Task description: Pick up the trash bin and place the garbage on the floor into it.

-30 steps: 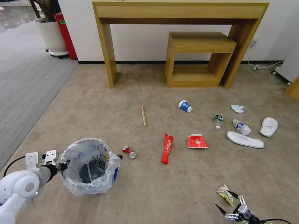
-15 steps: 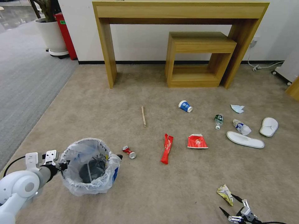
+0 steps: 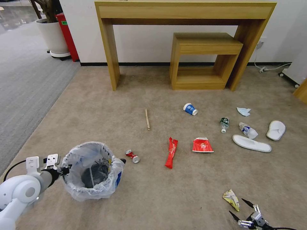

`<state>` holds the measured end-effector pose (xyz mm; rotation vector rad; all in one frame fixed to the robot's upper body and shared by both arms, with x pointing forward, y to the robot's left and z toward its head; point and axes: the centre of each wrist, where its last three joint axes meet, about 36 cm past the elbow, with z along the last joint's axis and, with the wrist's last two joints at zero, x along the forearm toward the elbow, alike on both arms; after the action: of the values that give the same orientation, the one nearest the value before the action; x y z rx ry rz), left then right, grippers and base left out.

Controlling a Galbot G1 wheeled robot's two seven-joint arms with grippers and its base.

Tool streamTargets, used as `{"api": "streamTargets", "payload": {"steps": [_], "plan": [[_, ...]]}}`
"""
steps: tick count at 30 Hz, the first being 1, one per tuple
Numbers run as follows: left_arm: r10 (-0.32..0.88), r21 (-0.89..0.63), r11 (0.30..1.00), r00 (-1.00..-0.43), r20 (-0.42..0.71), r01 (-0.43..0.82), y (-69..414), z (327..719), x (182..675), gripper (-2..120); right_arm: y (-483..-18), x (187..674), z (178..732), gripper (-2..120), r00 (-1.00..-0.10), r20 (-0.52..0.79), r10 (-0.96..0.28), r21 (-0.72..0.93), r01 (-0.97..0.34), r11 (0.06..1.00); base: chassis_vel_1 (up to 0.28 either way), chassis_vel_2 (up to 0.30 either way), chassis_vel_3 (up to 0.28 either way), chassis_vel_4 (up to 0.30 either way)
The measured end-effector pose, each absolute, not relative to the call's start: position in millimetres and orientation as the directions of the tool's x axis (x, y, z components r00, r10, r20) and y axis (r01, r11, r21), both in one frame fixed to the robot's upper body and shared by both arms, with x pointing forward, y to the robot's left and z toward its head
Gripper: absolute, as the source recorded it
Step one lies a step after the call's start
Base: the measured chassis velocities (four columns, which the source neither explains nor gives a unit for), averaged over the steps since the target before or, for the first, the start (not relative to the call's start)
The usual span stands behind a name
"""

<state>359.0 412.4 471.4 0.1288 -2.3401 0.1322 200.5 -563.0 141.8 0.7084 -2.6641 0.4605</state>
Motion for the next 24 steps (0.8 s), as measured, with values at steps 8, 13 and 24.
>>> {"api": "streamTargets", "payload": {"steps": [8,13,24], "plan": [[-0.052,-0.055,0.99,-0.7,0.713,-0.13,412,474,358,0,-552,198,130,100,-0.823,0.404,-0.4,-0.196,-0.505,0.84,0.0,0.0,0.0,0.0],[-0.051,-0.055,0.99,-0.7,0.713,-0.129,412,475,357,0,-551,197,125,100,-0.829,0.406,-0.384,-0.189,-0.488,0.852,0.0,0.0,0.0,0.0],[-0.053,-0.054,0.99,-0.7,0.713,-0.13,412,475,356,0,-550,198,117,99,-0.844,0.412,-0.343,-0.178,-0.444,0.878,0.0,0.0,0.0,0.0]]}}
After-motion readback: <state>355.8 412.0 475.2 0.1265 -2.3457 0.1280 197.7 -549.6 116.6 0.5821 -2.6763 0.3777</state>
